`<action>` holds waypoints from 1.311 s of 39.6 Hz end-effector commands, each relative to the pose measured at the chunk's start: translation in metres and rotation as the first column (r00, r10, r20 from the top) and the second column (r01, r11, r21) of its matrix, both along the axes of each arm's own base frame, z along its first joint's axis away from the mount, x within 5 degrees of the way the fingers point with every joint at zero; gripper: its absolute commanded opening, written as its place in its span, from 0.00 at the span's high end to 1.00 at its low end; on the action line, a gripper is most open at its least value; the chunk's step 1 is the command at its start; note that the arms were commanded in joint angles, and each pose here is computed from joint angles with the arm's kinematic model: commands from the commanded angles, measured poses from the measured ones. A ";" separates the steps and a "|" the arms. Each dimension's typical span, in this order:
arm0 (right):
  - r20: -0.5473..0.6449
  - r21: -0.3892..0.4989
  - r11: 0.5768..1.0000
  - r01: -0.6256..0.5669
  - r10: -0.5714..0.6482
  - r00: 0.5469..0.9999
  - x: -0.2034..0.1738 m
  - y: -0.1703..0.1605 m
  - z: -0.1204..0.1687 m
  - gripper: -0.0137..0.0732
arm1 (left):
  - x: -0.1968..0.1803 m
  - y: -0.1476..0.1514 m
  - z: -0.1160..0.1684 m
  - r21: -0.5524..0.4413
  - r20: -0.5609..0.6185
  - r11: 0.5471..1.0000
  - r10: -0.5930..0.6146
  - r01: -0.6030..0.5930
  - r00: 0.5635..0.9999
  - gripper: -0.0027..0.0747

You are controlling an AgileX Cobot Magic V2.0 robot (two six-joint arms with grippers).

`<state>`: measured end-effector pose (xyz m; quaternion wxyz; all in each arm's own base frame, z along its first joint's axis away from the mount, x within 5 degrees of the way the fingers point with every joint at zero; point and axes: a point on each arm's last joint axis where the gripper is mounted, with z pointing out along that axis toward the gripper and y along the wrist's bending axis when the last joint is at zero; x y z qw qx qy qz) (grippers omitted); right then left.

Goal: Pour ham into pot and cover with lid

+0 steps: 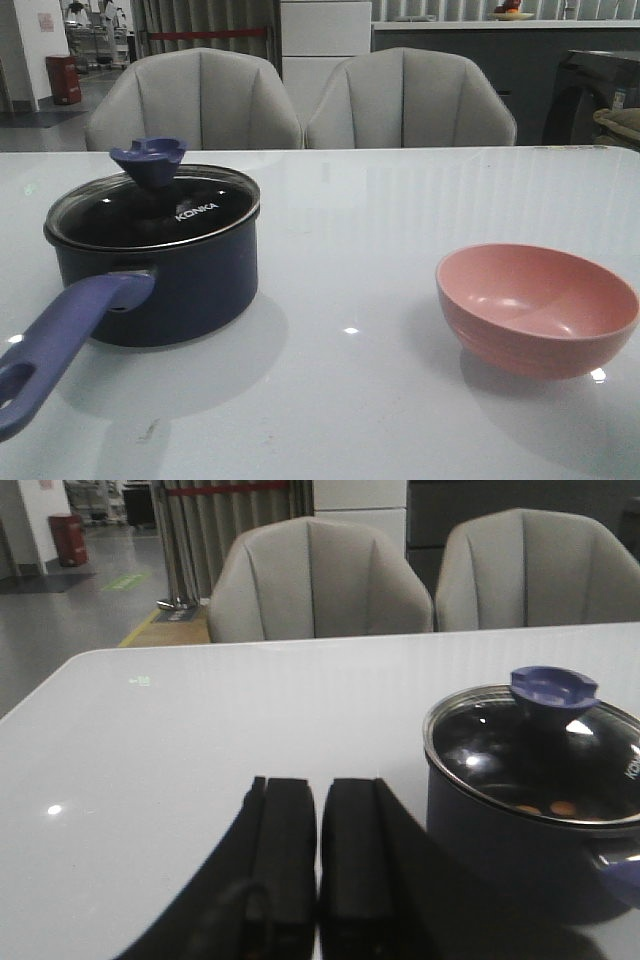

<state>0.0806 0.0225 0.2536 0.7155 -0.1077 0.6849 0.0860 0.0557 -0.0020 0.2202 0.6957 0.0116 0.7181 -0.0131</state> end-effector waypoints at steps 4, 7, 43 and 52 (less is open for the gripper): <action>0.089 0.019 0.999 0.031 -0.033 0.996 0.001 -0.003 0.015 0.67 | -0.002 0.002 -0.008 -0.048 0.166 0.999 0.028 -0.020 0.986 0.81; 0.089 0.019 0.999 0.031 -0.033 0.996 0.001 -0.003 0.015 0.67 | 0.000 0.002 -0.014 -0.060 0.150 0.998 0.030 -0.021 0.988 0.81; 0.089 0.019 0.999 0.032 -0.033 0.995 0.001 -0.003 0.015 0.67 | 0.000 0.002 -0.016 -0.072 0.128 0.997 0.029 -0.020 0.991 0.81; 0.089 0.019 0.999 0.032 -0.033 0.995 0.001 -0.003 0.015 0.67 | 0.000 0.002 -0.016 -0.072 0.128 0.997 0.029 -0.020 0.991 0.81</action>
